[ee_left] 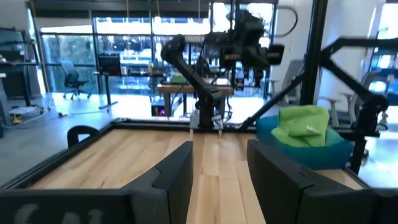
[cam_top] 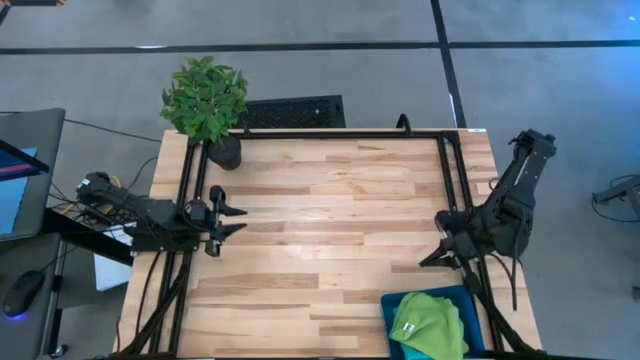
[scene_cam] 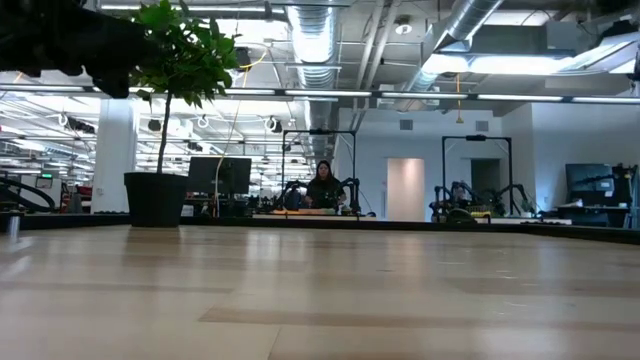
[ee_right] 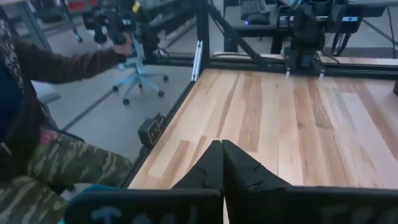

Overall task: Fold microfiber towels
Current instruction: Return to Home Position

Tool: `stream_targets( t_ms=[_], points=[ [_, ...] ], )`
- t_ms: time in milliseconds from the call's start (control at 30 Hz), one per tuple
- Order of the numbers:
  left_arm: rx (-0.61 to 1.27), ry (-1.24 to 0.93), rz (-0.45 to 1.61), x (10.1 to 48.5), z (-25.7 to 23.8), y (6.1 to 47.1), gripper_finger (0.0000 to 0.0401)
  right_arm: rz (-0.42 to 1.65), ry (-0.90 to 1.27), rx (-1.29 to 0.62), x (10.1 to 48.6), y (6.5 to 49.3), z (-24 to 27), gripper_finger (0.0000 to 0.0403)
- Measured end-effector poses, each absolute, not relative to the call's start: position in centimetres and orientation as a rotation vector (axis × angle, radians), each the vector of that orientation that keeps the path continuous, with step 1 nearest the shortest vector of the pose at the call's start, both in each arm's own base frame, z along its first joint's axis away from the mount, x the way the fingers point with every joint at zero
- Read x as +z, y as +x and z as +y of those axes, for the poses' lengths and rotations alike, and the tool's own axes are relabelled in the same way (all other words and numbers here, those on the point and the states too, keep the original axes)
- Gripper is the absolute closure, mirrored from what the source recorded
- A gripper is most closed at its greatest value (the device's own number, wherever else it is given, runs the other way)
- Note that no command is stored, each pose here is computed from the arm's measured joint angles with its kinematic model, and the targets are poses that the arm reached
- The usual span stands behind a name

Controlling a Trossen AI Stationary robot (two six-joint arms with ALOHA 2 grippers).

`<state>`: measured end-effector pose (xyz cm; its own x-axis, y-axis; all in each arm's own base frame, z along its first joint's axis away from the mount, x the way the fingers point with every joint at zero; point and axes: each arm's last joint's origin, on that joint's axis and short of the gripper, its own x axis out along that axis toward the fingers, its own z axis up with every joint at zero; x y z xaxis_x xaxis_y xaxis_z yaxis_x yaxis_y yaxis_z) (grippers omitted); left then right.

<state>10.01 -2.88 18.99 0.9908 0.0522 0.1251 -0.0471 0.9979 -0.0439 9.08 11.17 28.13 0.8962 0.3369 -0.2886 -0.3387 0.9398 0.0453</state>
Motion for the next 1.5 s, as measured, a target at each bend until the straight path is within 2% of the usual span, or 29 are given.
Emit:
stream_targets(
  t_ms=[267, 1133, 1267, 1500],
  points=[
    [0.043, -0.046, -0.111, 17.8, -2.5, 9.1, 0.0259, 0.241, 0.027, 0.360, 26.4, 8.3, 9.9, 0.0391],
    [0.007, -0.043, -0.082, 17.5, -2.6, 9.1, 0.0259, -0.009, 0.093, 0.394, 18.4, 6.5, 7.2, 0.0390],
    [0.007, -0.029, -0.081, 17.5, -2.6, 9.1, 0.0259, -0.028, 0.054, 0.392, 17.0, 6.4, 7.0, 0.0390],
    [0.012, -0.029, -0.079, 17.5, -2.6, 9.1, 0.0259, -0.083, -0.050, 0.358, 17.3, 6.4, 6.8, 0.0390]
  ],
)
